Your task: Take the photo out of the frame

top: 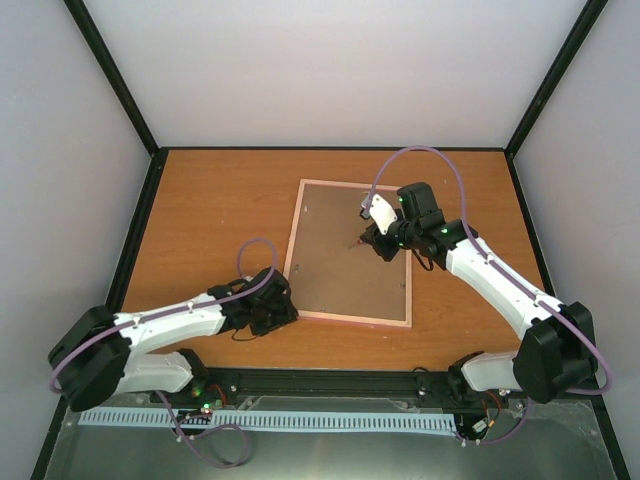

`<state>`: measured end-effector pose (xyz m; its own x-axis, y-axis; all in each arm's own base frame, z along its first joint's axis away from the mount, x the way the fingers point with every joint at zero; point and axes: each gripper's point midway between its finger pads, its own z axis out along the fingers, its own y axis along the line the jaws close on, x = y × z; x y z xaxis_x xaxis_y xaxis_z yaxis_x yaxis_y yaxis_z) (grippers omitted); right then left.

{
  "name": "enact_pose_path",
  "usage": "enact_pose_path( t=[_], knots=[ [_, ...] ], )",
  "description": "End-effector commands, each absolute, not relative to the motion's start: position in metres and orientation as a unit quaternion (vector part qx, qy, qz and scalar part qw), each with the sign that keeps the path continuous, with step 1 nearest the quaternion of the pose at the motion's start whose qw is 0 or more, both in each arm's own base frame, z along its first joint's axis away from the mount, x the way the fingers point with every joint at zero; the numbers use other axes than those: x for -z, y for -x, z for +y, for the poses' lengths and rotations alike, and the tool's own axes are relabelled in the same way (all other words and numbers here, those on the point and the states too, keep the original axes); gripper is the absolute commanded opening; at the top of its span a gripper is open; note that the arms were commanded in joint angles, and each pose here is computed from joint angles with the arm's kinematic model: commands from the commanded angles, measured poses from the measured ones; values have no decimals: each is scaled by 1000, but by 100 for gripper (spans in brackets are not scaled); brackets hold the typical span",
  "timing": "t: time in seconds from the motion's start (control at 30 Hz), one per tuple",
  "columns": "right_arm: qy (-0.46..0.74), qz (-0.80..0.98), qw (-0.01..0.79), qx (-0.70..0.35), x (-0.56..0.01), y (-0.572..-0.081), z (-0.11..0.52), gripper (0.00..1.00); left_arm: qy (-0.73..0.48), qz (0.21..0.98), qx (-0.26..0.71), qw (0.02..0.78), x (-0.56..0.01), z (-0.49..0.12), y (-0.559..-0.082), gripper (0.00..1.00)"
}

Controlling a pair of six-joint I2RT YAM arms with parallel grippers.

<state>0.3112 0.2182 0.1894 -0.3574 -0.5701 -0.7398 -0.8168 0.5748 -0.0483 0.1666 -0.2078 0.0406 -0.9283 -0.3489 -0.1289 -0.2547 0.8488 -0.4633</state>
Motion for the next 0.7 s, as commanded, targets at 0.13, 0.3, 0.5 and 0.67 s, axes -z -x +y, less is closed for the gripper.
enact_pose_path(
  t=[0.13, 0.3, 0.5, 0.67],
  knots=[
    [428, 797, 391, -169, -201, -313, 218, 3, 183, 957, 181, 135, -44, -210, -192, 56],
    [427, 797, 393, -169, -202, -313, 217, 3, 207, 949, 176, 158, -37, -189, -214, 56],
    [429, 796, 390, -174, -200, -312, 218, 3, 236, 939, 125, 217, -27, -130, -275, 53],
    [428, 796, 394, -170, -202, -312, 216, 3, 251, 932, 73, 250, -37, -98, -318, 54]
  ],
)
